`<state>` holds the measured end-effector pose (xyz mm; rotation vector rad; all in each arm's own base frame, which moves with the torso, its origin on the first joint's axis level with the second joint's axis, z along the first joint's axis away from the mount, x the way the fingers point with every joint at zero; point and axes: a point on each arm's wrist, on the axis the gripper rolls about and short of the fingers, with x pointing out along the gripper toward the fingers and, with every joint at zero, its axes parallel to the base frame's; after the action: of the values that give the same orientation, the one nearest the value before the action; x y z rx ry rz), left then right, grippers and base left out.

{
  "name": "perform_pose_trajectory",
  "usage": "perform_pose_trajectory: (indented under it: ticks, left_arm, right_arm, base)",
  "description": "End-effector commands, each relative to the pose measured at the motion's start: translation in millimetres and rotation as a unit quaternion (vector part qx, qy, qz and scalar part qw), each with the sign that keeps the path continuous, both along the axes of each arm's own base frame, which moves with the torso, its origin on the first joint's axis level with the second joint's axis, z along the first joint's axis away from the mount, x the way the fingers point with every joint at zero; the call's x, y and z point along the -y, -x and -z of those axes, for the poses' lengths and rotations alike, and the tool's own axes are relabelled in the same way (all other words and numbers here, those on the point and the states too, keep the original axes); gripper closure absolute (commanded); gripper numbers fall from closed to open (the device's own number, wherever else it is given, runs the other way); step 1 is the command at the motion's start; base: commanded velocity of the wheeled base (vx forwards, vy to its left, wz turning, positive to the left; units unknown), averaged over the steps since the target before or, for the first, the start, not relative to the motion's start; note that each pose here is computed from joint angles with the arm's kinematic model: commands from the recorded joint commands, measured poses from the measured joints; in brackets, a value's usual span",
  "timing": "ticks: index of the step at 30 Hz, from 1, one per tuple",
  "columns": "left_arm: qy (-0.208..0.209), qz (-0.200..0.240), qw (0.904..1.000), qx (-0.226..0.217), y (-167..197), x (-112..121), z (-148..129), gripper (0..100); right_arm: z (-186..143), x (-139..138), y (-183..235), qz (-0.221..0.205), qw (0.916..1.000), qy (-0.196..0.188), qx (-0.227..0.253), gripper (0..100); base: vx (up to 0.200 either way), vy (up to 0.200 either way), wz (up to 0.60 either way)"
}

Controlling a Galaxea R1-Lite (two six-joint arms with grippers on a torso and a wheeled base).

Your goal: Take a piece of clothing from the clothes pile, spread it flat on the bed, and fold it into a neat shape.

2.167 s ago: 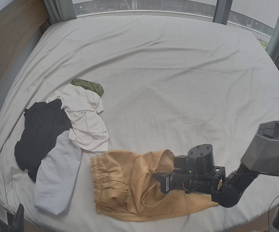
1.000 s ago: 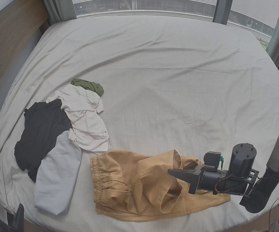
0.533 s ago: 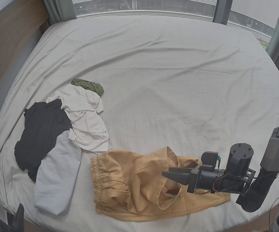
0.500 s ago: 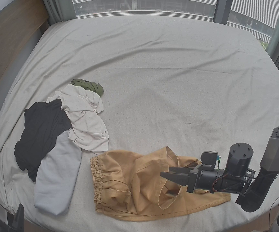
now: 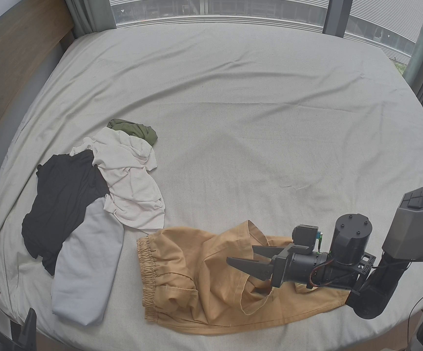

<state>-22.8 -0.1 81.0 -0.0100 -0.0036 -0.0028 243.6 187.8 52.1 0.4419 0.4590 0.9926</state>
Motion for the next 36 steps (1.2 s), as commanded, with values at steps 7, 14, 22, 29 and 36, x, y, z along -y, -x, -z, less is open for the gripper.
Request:
perform_pose_trajectory:
  ticks: [7, 14, 22, 29, 36]
  left_arm:
    - [0.0, 0.0, 1.0, 0.0, 0, 0, 5, 0]
    - [0.001, 0.0, 1.0, 0.0, 0, 0, 5, 0]
    - [0.001, -0.001, 1.0, 0.0, 0, 0, 5, 0]
    - [0.001, -0.001, 1.0, 0.0, 0, 0, 5, 0]
    - [0.002, -0.001, 1.0, 0.0, 0, 0, 5, 0]
  right_arm:
    - [6, 1, -9, 0.009, 1.0, 0.003, -0.002, 0]
    - [8, -14, -17, -0.002, 1.0, 0.005, -0.005, 0]
    - [5, -34, -19, -0.026, 0.9997, 0.005, -0.003, 0]
    - [4, -44, -23, -0.033, 0.9994, 0.011, -0.008, 0]
    - [6, -52, -27, -0.038, 0.9991, 0.016, -0.011, 0]
  base:
    - [0.0, 0.0, 0.0]
    - [0.0, 0.0, 0.0]
    - [0.0, 0.0, 0.0]
    - [0.0, 0.0, 0.0]
    - [0.0, 0.0, 0.0]
